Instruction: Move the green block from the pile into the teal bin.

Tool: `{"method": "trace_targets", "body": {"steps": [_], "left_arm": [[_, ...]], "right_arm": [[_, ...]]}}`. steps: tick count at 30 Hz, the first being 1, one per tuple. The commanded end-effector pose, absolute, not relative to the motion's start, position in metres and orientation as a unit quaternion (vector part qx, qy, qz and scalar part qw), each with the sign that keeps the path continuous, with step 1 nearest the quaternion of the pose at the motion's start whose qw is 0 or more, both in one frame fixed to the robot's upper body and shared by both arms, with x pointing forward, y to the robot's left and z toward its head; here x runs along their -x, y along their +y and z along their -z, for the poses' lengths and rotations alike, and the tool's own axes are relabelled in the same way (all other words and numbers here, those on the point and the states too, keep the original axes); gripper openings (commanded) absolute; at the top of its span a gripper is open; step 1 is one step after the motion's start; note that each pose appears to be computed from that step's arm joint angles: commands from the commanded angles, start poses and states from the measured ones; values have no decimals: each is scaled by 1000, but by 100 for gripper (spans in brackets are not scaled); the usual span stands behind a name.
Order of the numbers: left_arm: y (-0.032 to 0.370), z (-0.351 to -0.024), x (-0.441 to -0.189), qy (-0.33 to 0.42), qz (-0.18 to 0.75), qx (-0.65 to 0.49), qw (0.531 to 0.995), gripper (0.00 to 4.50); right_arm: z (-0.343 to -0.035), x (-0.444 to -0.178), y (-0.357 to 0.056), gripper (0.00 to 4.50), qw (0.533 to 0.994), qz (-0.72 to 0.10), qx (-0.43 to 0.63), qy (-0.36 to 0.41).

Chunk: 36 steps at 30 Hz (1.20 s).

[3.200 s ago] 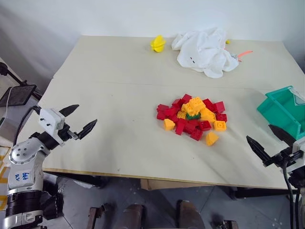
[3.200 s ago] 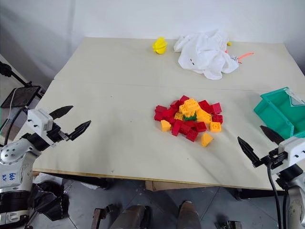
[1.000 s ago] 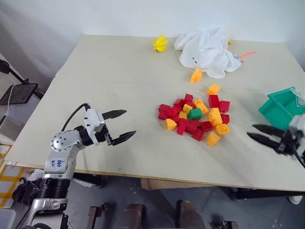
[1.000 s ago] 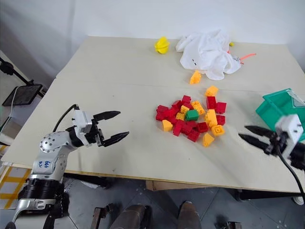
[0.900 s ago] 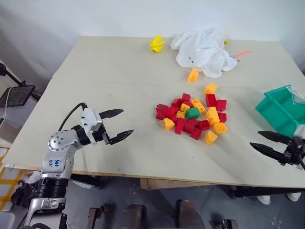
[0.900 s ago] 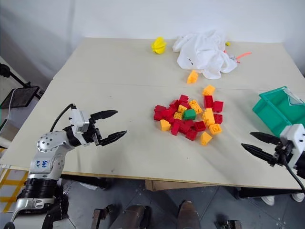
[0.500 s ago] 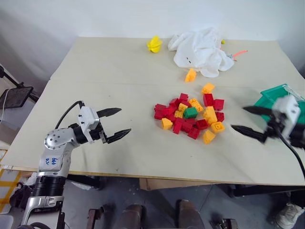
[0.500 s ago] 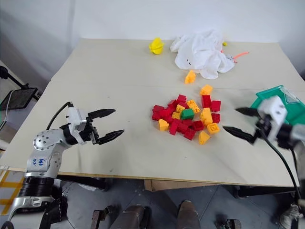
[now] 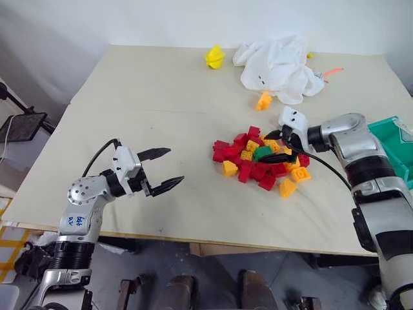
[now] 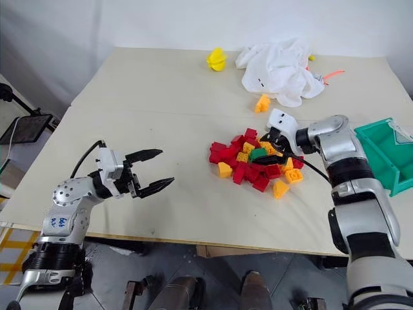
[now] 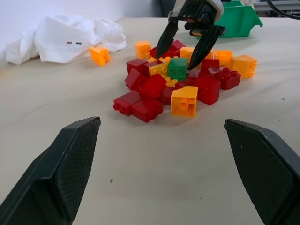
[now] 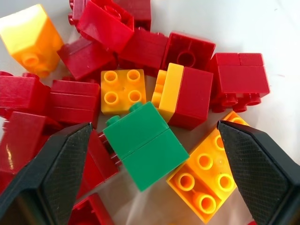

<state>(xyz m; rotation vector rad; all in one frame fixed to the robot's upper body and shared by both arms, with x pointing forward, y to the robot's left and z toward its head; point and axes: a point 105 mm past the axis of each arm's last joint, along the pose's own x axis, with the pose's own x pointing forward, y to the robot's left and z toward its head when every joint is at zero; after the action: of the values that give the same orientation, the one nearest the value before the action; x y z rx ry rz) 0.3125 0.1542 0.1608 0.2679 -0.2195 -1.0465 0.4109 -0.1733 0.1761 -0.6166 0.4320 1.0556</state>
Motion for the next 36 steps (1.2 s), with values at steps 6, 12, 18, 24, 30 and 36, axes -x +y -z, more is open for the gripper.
{"method": "trace_targets", "body": {"steps": [6, 12, 18, 24, 30, 36], "left_arm": [[158, -173, -309, -127, 483, -136, 856, 450], [157, -177, -311, -133, 483, -136, 855, 450], [141, -186, -310, -160, 497, -115, 845, 450], [117, -205, -308, -206, 510, -75, 832, 450], [97, -211, -310, -220, 533, -65, 814, 450], [84, -210, -316, -220, 553, -65, 801, 450]], "right_arm": [[-172, -405, -176, 258, 765, -520, 290, 246], [-188, -411, -172, 145, 789, -515, 275, 193], [-234, -395, -202, 145, 837, -503, 204, 71], [-268, -353, -303, 145, 931, -328, 159, 10], [-262, -314, -399, 145, 981, -101, 161, 39], [-239, -313, -441, 145, 987, 23, 143, 71]]}}
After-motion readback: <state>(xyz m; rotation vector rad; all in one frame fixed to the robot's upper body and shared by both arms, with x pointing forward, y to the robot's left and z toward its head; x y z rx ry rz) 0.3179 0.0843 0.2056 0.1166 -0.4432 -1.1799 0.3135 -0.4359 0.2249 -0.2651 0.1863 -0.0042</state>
